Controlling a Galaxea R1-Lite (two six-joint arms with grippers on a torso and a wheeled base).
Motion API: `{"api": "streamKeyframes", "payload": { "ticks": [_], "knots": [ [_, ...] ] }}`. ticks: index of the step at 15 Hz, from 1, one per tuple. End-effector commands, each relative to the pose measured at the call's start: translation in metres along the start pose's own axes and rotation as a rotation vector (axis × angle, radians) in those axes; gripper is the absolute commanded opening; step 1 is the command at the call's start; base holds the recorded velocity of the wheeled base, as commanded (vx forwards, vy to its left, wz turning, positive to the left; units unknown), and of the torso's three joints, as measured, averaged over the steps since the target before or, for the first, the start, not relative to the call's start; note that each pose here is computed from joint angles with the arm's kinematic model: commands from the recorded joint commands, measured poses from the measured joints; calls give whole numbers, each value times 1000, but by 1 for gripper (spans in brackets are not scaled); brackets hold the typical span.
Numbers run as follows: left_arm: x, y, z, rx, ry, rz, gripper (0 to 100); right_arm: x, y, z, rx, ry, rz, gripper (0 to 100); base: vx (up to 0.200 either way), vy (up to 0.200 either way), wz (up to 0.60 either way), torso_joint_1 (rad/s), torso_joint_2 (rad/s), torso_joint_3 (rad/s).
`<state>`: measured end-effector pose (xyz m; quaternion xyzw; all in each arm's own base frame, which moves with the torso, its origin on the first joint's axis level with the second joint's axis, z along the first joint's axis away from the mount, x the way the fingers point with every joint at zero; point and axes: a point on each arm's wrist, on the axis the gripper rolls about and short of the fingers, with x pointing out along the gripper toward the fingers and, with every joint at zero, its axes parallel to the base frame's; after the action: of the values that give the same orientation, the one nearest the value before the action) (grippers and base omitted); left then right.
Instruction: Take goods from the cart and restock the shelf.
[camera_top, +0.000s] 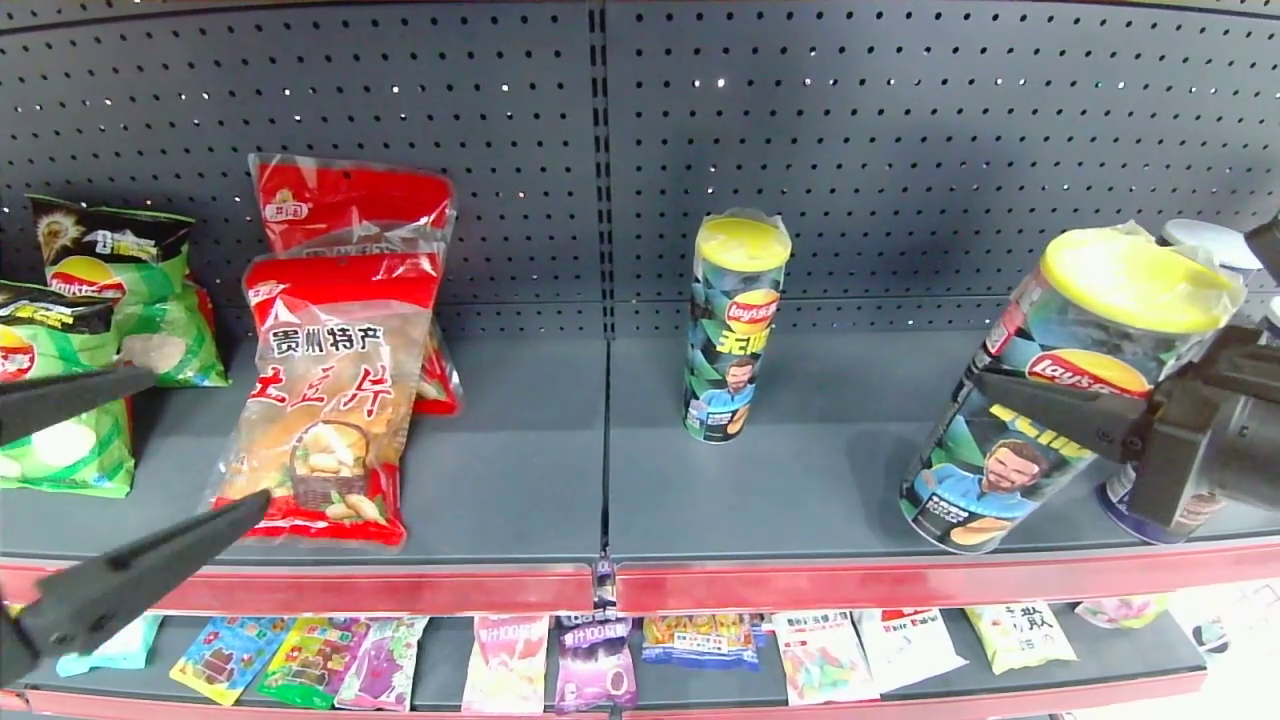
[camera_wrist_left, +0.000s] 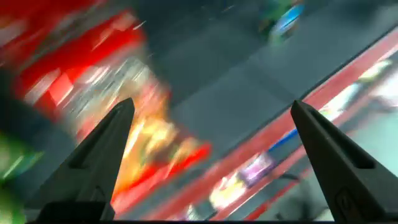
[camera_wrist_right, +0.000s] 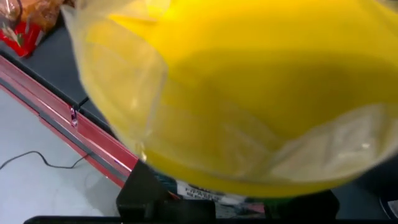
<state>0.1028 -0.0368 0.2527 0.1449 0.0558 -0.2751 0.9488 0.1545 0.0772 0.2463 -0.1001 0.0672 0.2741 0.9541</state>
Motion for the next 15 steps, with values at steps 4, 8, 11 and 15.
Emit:
{"api": "streamKeyframes", "payload": {
  "ticks": [4,8,11,15],
  "knots": [
    [173,-14,56,-68,-16,-414,100,2,-4,2,19,-5,-24,0,0,0,0,0,0,0],
    [224,-33,59,-50,-47,-459,100,1,-8,1,27,-1,-50,0,0,0,0,0,0,0],
    [248,-46,57,-39,-73,-456,100,2,-9,-1,37,9,-54,0,0,0,0,0,0,0],
    [265,-54,56,-1,-84,-469,100,4,-10,-1,48,11,-54,0,0,0,0,0,0,0]
  ]
}}
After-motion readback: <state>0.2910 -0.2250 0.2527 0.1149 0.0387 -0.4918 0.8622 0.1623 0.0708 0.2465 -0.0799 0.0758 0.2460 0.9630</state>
